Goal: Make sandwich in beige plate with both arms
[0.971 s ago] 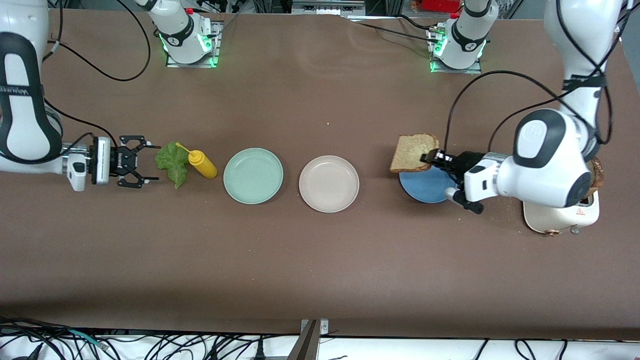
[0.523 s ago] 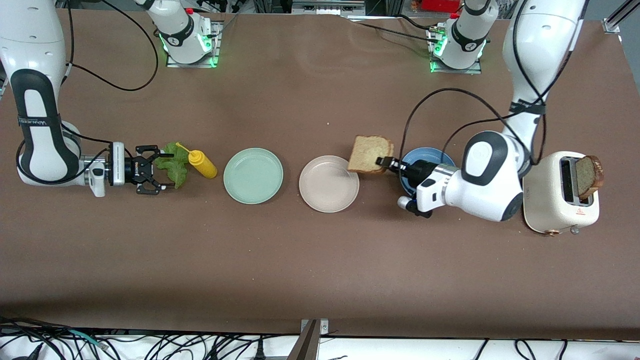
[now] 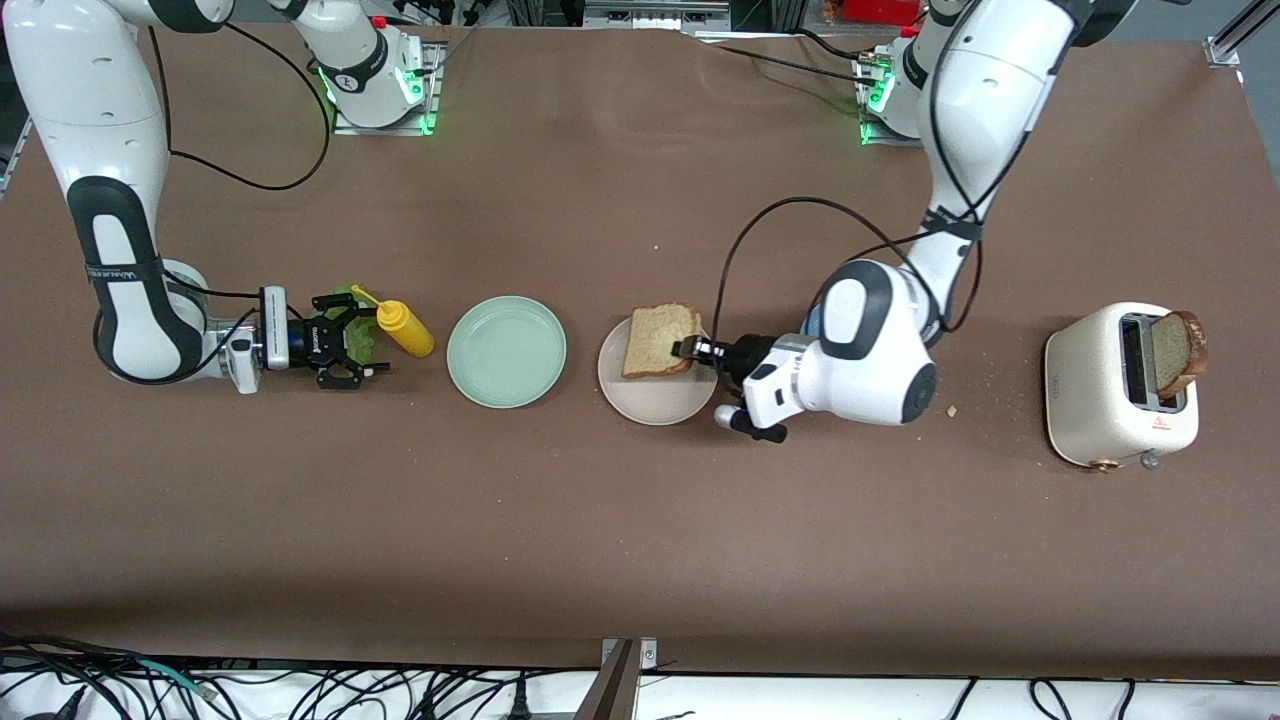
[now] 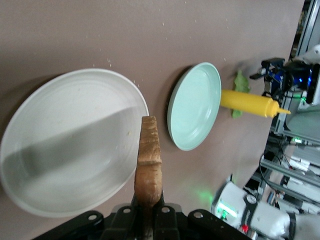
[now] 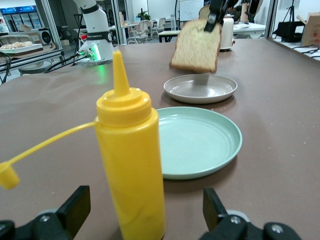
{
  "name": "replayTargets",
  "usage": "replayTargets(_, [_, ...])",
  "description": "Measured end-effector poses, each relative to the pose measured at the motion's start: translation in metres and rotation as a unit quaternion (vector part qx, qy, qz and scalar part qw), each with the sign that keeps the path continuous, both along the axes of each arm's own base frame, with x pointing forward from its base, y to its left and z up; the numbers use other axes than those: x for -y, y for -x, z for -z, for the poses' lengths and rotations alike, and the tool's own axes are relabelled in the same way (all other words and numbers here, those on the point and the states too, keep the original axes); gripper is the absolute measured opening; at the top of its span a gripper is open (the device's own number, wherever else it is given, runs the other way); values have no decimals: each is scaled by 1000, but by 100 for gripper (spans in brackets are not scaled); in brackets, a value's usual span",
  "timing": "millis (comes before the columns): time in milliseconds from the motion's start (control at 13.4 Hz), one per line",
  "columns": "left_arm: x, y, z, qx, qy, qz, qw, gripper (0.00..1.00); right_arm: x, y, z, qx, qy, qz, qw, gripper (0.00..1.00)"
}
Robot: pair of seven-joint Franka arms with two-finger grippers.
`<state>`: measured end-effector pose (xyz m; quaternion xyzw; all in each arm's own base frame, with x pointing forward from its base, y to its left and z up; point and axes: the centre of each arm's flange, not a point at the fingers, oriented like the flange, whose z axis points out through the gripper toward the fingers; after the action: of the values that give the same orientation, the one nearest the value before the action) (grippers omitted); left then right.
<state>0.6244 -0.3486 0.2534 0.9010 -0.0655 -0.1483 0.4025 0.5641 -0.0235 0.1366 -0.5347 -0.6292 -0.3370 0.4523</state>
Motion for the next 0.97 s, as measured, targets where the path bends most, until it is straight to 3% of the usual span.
replayTargets(448, [2, 0, 27, -4, -12, -10, 1000, 9, -22, 6, 13, -15, -23, -7, 1000, 100])
replayTargets(523, [2, 0, 28, -4, -13, -10, 1000, 9, -22, 8, 16, -18, -26, -6, 999, 93])
replayTargets(672, [1, 1, 31, -6, -14, -10, 1000, 22, -22, 9, 17, -21, -31, -6, 999, 68])
replayTargets(747, [1, 1, 33, -7, -14, -10, 1000, 33, -21, 9, 16, -22, -33, -6, 999, 56])
replayTargets(971, [0, 1, 35, -8, -15, -11, 1000, 64, -19, 9, 16, -22, -35, -3, 999, 37])
